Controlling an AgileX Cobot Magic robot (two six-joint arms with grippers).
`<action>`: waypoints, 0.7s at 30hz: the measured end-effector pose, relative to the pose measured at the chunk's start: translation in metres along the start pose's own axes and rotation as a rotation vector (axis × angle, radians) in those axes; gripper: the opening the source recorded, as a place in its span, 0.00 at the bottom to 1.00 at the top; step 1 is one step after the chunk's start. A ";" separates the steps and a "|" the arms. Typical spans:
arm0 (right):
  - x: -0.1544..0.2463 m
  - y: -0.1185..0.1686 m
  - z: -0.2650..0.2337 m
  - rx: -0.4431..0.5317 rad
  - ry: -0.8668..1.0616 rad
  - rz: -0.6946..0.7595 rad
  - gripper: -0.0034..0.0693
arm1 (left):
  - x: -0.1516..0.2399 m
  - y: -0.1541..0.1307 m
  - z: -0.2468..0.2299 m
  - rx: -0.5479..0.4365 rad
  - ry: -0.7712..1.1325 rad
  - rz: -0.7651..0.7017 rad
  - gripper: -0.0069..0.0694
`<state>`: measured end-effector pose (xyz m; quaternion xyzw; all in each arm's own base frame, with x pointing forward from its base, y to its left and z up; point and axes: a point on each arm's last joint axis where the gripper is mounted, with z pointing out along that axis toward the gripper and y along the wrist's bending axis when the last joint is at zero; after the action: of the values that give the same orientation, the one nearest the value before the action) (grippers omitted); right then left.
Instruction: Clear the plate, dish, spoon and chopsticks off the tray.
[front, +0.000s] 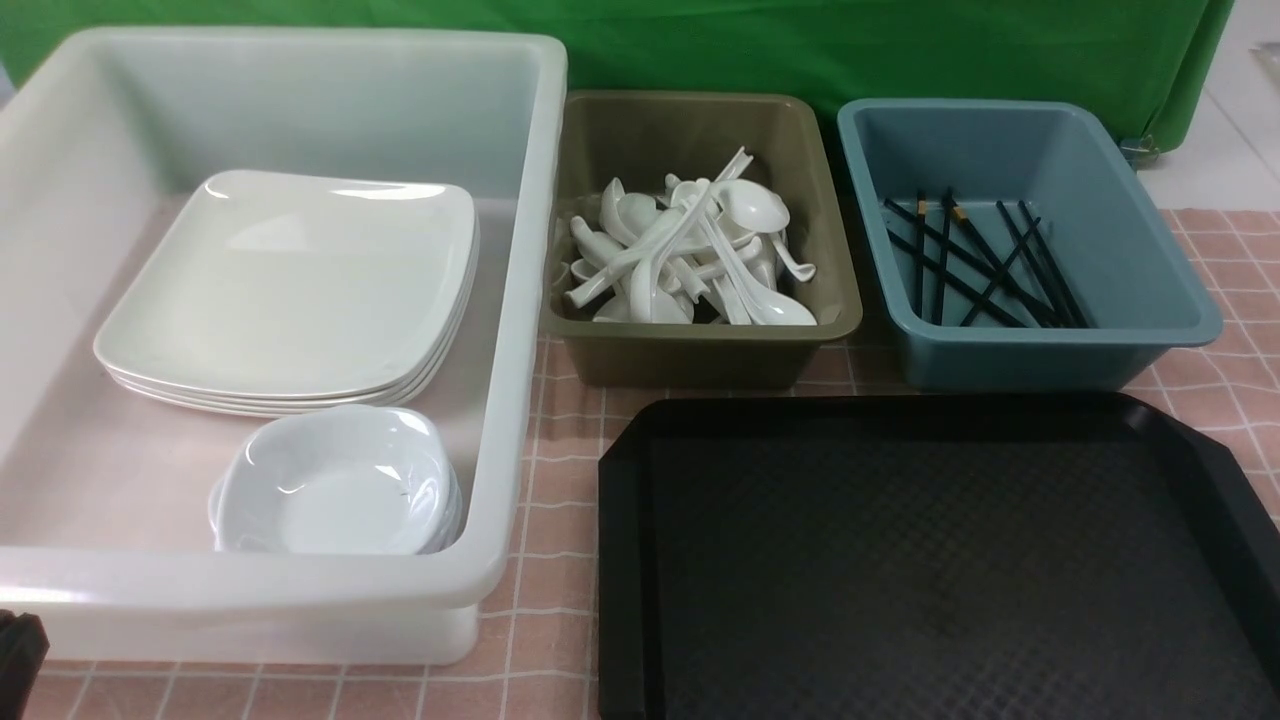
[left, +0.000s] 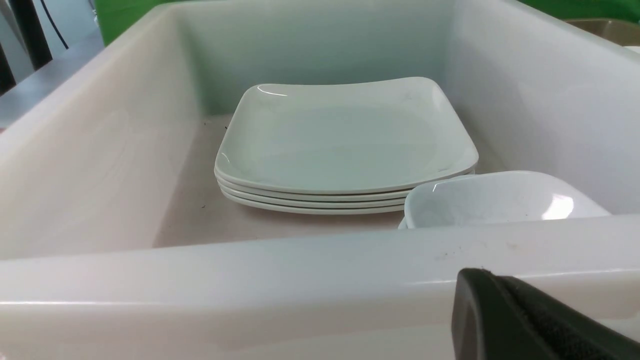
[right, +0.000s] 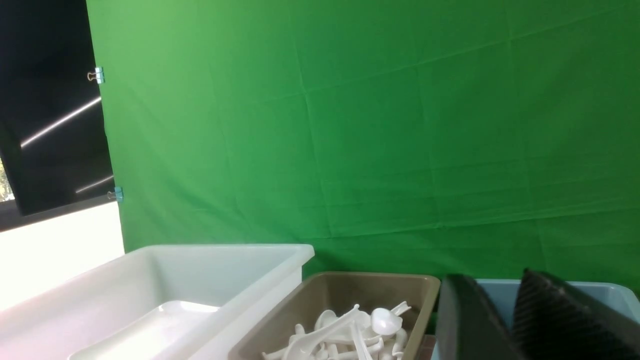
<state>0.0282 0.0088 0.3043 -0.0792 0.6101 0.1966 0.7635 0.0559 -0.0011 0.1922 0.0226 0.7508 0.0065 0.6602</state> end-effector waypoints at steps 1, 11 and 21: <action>0.000 0.000 0.000 0.000 0.000 -0.010 0.35 | 0.000 0.000 0.000 0.000 0.000 0.001 0.10; 0.051 -0.016 0.003 0.240 0.168 -0.034 0.37 | 0.000 0.000 0.000 0.000 0.000 0.001 0.10; 0.109 -0.033 -0.005 0.409 0.337 -0.037 0.38 | 0.000 0.000 0.000 0.000 0.000 0.002 0.10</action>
<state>0.0568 -0.0008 0.1940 0.0338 0.7539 0.0392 0.6549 0.0559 -0.0011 0.1922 0.0234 0.7506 0.0072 0.6603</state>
